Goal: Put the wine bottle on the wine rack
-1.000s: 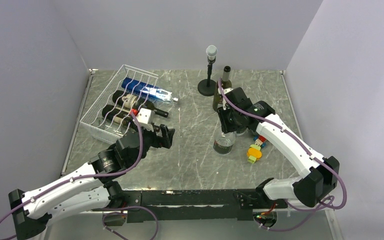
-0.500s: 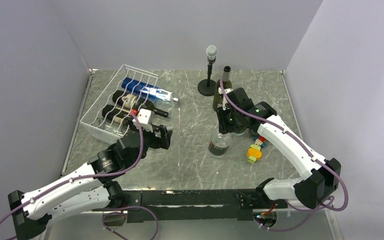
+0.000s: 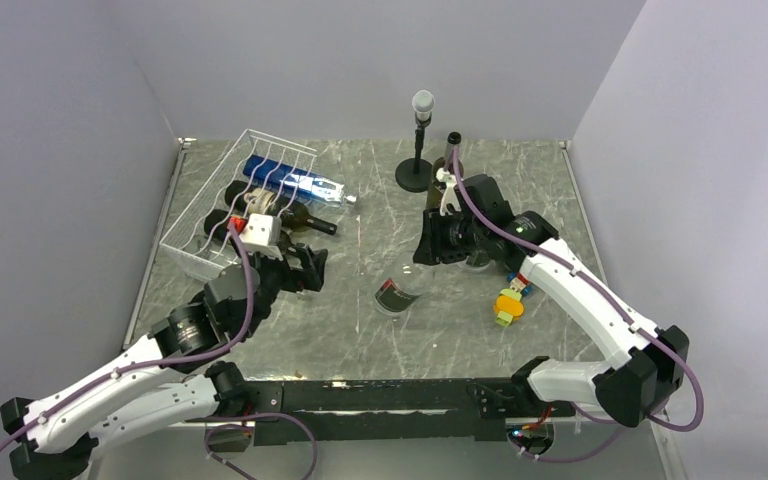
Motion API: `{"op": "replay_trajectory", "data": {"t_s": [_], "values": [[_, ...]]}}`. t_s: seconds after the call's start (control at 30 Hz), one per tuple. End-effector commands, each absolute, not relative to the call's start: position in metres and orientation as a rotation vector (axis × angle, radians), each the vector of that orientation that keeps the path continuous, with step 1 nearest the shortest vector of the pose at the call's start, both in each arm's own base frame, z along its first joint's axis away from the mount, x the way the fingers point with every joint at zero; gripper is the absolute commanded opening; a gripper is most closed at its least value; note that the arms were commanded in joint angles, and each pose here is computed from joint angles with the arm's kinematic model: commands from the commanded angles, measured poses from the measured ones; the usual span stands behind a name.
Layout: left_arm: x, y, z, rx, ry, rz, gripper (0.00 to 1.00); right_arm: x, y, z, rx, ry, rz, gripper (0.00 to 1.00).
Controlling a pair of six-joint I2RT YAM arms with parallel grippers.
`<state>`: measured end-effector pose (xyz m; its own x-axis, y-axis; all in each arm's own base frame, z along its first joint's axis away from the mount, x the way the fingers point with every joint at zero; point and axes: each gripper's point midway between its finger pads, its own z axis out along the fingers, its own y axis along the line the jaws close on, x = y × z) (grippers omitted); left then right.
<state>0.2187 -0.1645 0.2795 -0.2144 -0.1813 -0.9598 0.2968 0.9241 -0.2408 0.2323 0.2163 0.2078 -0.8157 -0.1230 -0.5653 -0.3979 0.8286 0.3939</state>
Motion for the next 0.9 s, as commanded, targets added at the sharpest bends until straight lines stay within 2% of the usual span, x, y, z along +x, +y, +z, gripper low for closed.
{"op": "replay_trajectory", "data": {"t_s": [0.0,0.23,0.53,0.87], "values": [[0.218,-0.146,0.31,0.036,1.674,-0.413,0.99,0.238,0.267,0.279,-0.336,2.186,1.104,0.0],[0.213,-0.131,0.336,0.014,1.619,-0.418,0.99,0.234,0.291,0.309,-0.339,2.02,1.338,0.0],[0.207,-0.116,0.36,-0.005,1.576,-0.418,0.99,0.239,0.312,0.344,-0.334,1.853,1.476,0.0],[0.189,-0.081,0.414,-0.025,1.474,-0.418,0.99,0.257,0.36,0.372,-0.345,1.713,1.538,0.0]]}}
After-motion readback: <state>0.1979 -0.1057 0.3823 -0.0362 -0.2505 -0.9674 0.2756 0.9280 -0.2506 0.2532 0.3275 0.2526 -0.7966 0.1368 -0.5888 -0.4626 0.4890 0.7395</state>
